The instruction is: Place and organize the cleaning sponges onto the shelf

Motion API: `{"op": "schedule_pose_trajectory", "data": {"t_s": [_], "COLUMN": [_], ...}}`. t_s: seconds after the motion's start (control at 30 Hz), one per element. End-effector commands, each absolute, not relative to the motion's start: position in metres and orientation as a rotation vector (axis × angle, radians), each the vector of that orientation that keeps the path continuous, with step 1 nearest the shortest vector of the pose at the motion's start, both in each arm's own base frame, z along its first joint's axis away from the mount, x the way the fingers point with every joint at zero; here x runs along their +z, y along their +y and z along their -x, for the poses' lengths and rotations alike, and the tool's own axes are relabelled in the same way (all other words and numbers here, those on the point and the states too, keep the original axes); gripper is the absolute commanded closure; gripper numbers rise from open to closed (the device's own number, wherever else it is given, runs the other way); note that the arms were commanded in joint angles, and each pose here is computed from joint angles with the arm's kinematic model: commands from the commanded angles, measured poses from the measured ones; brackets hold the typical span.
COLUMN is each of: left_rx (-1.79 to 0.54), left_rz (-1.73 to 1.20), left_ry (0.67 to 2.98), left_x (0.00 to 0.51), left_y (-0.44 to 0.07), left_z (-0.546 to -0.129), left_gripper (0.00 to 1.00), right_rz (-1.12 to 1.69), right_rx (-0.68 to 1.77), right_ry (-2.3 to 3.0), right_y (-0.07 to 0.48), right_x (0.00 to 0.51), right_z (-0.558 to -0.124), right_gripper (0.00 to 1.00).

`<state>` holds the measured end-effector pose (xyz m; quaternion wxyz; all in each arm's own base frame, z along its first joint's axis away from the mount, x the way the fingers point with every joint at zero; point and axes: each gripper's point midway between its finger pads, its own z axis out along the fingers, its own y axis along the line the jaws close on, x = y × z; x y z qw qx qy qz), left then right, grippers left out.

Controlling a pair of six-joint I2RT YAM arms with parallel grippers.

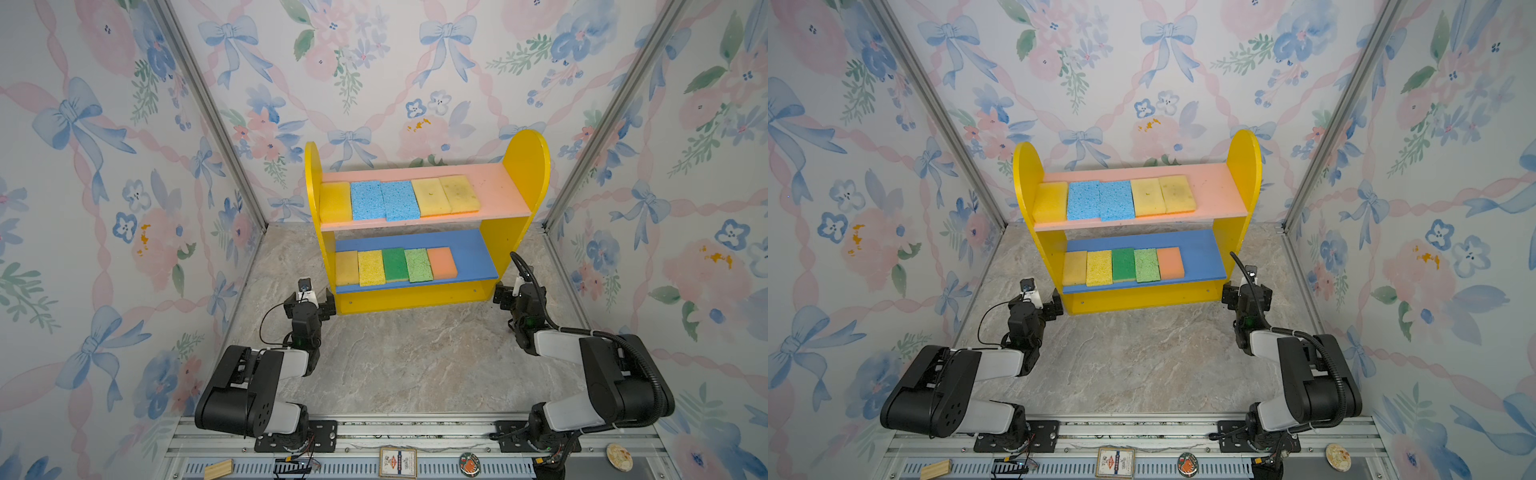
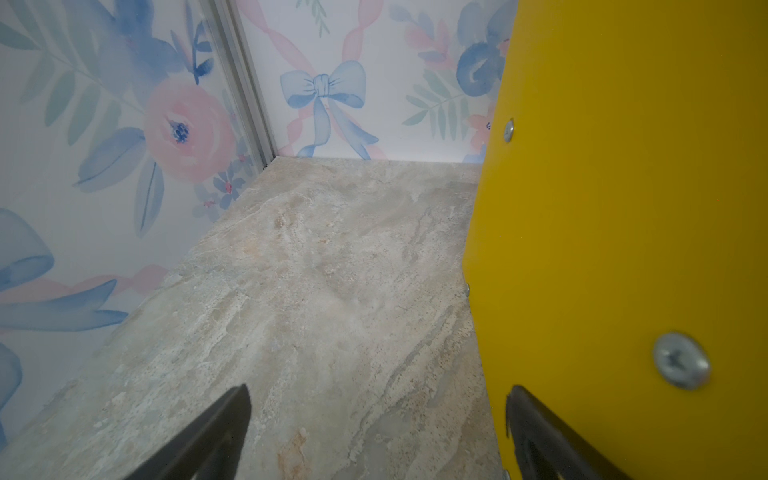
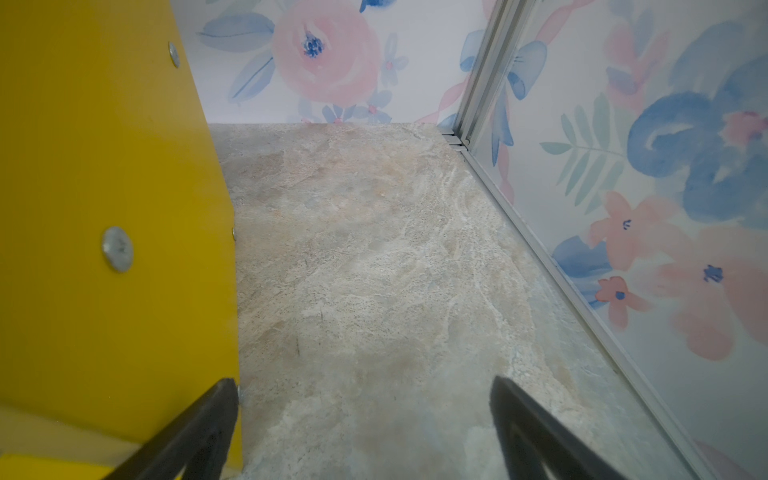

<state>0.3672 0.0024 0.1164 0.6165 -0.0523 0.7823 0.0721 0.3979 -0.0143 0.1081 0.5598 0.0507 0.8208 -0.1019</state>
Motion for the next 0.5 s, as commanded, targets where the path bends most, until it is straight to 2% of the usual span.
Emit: {"op": "schedule_pose_trajectory", "data": {"t_s": [0.0, 0.47], "left_rx": [0.086, -0.005], "left_rz": [0.028, -0.107], "left_ry": [1.716, 1.697], "left_x": [0.136, 0.127], "left_y": [-0.012, -0.031], "left_z": [-0.375, -0.37], "left_gripper": [0.02, 0.02], "right_rz": [-0.08, -0.061], "right_rx": [-0.211, -0.19], "right_ry": [1.918, 1.889], "right_y": [-0.006, -0.003], "right_x": [0.108, 0.109], "right_z": [-0.399, -0.395], "right_gripper": [0.03, 0.03]}}
